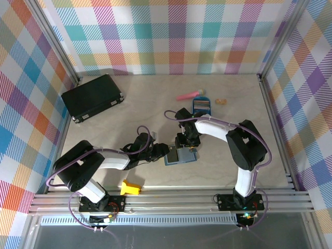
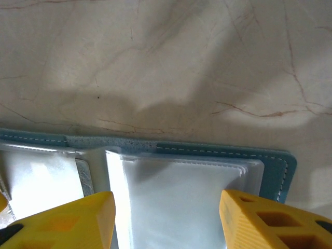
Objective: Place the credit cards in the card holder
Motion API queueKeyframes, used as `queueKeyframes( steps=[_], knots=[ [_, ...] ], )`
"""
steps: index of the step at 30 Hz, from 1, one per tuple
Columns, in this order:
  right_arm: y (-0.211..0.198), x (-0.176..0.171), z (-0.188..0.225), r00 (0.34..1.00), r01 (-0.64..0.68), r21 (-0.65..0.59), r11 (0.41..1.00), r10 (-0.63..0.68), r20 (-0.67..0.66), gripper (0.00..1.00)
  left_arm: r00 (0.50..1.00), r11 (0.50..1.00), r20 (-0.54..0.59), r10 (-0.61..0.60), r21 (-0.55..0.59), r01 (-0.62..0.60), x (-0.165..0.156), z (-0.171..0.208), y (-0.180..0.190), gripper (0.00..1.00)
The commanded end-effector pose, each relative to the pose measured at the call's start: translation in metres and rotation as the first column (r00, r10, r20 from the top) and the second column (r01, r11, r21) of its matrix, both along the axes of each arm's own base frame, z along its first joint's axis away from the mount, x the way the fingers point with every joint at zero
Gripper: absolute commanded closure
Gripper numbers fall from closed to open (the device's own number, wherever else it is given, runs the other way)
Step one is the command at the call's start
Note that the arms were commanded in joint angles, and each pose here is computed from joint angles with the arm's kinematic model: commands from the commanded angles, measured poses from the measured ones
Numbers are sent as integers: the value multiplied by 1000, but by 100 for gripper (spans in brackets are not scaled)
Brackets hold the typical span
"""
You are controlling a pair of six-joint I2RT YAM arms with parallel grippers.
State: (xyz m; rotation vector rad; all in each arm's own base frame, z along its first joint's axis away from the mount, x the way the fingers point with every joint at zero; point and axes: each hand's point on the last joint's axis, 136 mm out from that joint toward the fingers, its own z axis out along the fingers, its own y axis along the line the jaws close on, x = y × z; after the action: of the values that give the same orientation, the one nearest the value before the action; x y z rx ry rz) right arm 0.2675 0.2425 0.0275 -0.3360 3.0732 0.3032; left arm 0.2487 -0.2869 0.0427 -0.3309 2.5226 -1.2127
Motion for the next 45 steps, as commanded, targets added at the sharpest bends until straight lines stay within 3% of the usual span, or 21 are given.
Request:
queueKeyframes(
  steps=[1, 25, 38, 45],
  knots=[
    [6, -4, -6, 999, 9, 41, 999, -8, -41, 45, 1000, 1000, 3, -6, -17, 6, -1, -1, -3, 63],
    [30, -17, -6, 988, 89, 237, 967, -56, -145, 45, 1000, 1000, -16, 10, -11, -10, 0, -10, -3, 63],
    [44, -24, 16, 985, 109, 353, 929, -54, -164, 46, 1000, 1000, -16, 21, -4, -21, 1, -11, 0, 63],
    [48, -23, 30, 986, 125, 398, 909, -69, -153, 47, 999, 999, -22, 44, 29, -43, 0, -14, 7, 69]
  ],
)
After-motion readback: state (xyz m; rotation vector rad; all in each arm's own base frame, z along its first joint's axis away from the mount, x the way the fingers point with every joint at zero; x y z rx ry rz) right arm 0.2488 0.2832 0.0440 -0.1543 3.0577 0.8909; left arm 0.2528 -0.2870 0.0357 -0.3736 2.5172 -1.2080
